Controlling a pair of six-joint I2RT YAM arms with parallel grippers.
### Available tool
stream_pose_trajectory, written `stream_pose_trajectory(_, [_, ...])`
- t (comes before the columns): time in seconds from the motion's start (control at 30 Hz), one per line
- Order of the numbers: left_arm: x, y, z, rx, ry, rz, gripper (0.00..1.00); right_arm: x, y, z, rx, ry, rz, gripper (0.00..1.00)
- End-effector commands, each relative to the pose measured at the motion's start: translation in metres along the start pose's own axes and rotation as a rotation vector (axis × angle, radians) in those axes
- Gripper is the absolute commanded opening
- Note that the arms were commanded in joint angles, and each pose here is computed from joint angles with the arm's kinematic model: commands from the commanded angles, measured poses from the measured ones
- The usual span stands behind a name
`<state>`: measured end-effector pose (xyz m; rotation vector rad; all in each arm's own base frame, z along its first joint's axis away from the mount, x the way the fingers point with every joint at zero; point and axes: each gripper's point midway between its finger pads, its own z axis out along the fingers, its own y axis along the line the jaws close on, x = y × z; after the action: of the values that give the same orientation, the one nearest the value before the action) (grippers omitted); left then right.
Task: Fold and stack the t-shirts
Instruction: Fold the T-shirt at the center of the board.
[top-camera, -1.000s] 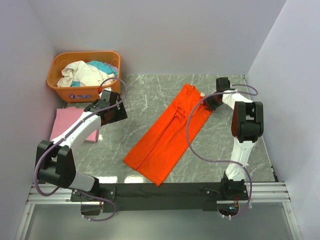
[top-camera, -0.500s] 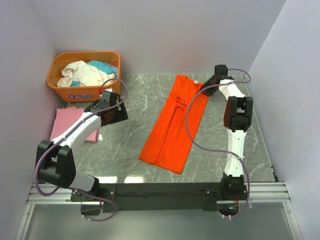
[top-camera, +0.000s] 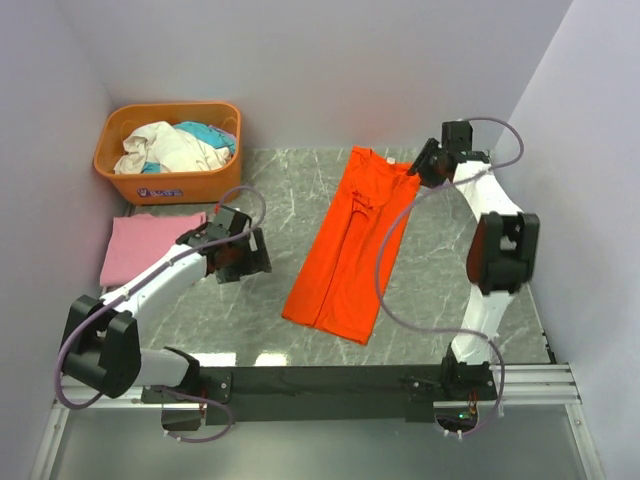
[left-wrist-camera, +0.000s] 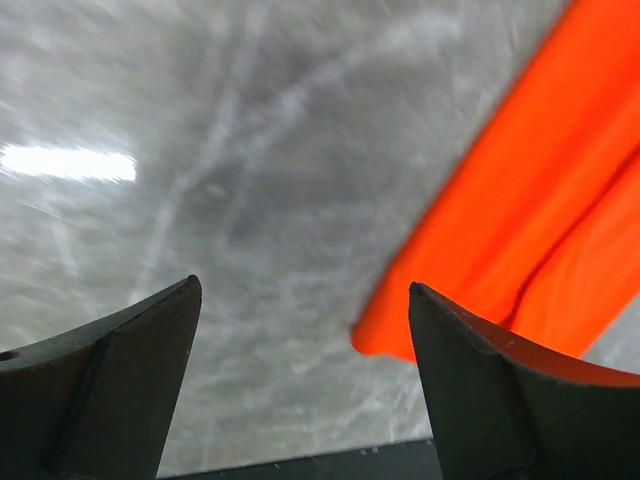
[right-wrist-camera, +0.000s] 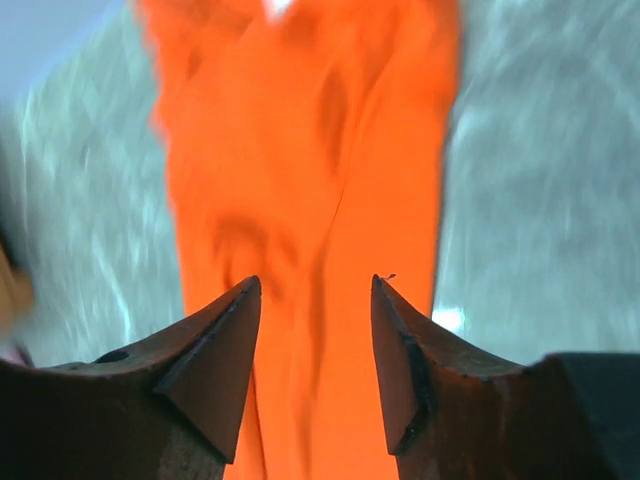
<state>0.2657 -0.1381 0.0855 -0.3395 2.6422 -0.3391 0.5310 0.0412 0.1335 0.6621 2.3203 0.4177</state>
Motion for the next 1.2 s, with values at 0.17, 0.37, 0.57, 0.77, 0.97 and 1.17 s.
stream_pose_trajectory(0.17, [0.058,-0.032,-0.009,0.037,0.122,-0.01,0.87,0.158,0.005,-0.107,0.003,0.109,-0.471,0.53])
stream_pose_trajectory(0.37, [0.084,-0.033,0.0,-0.004,0.191,0.024,0.85,0.257,-0.019,-0.162,-0.059,0.227,-0.671,0.52])
stream_pose_trajectory(0.57, [0.103,-0.035,0.017,-0.076,0.234,0.083,0.82,0.337,-0.007,-0.201,-0.255,0.343,-0.858,0.53])
stream_pose_trajectory(0.77, [0.106,-0.036,0.033,-0.154,0.246,0.119,0.78,0.385,-0.014,-0.199,-0.201,0.46,-1.028,0.54])
stream_pose_trajectory(0.97, [0.108,-0.042,0.039,-0.173,0.249,0.13,0.72,0.409,-0.012,-0.194,-0.128,0.478,-1.181,0.55])
stream_pose_trajectory(1.17, [0.115,-0.043,0.042,-0.172,0.266,0.14,0.69,0.424,-0.017,-0.191,-0.084,0.521,-1.257,0.56])
